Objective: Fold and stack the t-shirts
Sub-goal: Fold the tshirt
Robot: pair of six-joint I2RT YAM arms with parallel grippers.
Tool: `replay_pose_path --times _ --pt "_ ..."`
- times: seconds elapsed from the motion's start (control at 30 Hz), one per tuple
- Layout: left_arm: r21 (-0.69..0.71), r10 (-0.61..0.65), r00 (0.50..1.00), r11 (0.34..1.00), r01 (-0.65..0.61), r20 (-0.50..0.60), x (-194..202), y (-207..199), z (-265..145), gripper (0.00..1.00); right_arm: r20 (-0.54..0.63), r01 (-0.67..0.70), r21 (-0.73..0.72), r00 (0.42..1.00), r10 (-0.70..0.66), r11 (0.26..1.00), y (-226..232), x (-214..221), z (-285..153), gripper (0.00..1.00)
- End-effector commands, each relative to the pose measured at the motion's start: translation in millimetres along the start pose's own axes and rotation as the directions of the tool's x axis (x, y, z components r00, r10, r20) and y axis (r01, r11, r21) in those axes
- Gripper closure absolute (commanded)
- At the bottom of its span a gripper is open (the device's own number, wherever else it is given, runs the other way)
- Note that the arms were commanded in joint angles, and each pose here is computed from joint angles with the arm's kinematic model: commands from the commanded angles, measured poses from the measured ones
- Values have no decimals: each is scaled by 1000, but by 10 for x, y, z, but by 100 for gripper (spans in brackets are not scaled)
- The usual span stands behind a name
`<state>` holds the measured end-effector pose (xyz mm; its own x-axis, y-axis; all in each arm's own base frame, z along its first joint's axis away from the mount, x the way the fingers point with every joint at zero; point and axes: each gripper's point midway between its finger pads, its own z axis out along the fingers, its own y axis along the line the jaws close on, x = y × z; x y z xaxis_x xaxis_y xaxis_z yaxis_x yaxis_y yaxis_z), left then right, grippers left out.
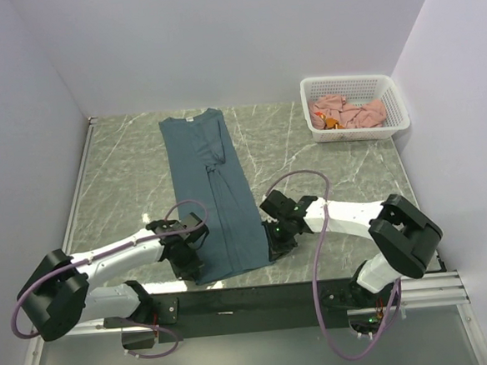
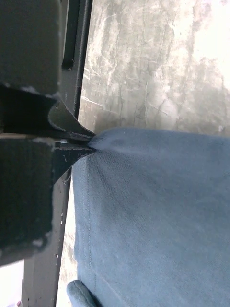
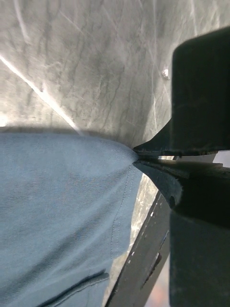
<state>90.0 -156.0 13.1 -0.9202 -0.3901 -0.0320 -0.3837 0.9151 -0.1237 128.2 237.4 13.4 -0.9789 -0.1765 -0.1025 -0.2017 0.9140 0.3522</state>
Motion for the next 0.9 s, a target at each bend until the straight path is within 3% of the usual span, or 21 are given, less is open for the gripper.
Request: replay_pose_path --times 0.0,0.27,0.5,0.87 --pt "0 28 1000 1000 -28 12 -83 -94 -36 99 38 43 70 998 -46 997 -5 -191 -95 100" --pt "51 7 982 999 -17 191 -959 -367 -404 99 185 75 77 979 -88 994 273 -1001 -432 100" --pt "83 -42 937 996 14 347 -1814 -500 -759 99 293 83 80 950 -103 993 415 -1711 -660 100" --pt "120 -117 885 990 69 451 -2536 -476 -793 99 424 76 80 900 -102 994 414 -2577 -769 100"
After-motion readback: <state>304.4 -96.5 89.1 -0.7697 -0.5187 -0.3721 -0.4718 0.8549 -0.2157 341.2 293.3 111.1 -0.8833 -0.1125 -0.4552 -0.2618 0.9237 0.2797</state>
